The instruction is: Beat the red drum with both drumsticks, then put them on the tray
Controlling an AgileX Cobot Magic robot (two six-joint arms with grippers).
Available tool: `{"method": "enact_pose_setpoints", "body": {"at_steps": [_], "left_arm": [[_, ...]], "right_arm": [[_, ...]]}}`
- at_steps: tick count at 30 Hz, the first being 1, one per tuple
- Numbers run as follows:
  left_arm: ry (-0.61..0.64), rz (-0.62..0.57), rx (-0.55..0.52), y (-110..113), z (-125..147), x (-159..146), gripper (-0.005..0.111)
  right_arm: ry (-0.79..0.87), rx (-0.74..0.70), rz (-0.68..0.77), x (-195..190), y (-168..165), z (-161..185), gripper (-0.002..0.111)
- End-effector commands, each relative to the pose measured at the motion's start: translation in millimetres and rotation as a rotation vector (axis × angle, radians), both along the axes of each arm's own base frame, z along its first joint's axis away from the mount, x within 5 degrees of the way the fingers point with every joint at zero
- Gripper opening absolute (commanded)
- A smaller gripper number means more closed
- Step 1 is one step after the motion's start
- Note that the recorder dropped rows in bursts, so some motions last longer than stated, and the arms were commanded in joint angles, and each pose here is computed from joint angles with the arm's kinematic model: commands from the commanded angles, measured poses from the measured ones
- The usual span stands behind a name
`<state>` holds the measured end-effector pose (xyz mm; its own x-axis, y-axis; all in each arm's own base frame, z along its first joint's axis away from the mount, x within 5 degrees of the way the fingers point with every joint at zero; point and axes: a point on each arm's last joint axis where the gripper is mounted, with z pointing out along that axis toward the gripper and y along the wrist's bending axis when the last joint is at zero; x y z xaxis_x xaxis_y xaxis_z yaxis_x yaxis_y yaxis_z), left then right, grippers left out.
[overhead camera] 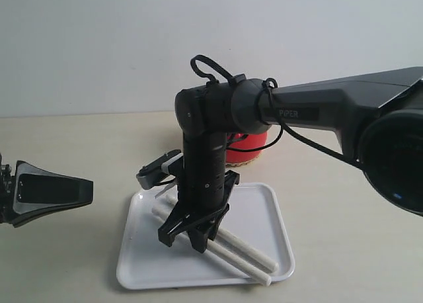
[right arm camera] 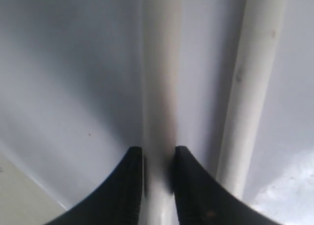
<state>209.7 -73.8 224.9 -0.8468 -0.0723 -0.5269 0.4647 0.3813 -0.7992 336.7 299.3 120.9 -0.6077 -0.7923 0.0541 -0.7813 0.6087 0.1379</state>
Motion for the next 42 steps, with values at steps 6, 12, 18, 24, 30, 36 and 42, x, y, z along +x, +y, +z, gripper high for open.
{"method": "enact_pose_setpoints", "body": {"at_steps": [6, 12, 18, 24, 30, 36, 42], "left_arm": [[-0.012, 0.013, -0.021, 0.5, 2.9, -0.4, 0.0], [-0.012, 0.023, -0.032, 0.5, 3.9, 0.5, 0.0], [-0.014, 0.031, -0.04, 0.5, 4.6, 1.2, 0.0], [-0.025, 0.032, -0.041, 0.5, 5.0, 1.5, 0.0], [-0.039, 0.058, -0.068, 0.7, 7.6, 4.0, 0.0], [-0.04, 0.067, -0.077, 0.7, 8.4, 4.7, 0.0], [-0.057, 0.065, -0.068, 0.9, 8.1, 4.9, 0.0]], "right_arm": [[-0.02, 0.009, -0.025, 2.9, 3.3, 10.7, 0.041], [-0.123, 0.093, -0.042, 2.0, 2.1, 68.8, 0.041], [-0.177, 0.138, -0.065, -5.3, -5.9, 105.4, 0.04], [-0.184, 0.115, -0.066, -3.8, -7.2, 101.6, 0.04], [-0.15, 0.093, -0.081, -1.5, -4.5, 84.8, 0.04], [-0.126, 0.068, -0.099, 0.5, -3.1, 70.2, 0.04], [-0.208, 0.05, -0.119, 0.1, -11.8, 93.9, 0.026]]}}
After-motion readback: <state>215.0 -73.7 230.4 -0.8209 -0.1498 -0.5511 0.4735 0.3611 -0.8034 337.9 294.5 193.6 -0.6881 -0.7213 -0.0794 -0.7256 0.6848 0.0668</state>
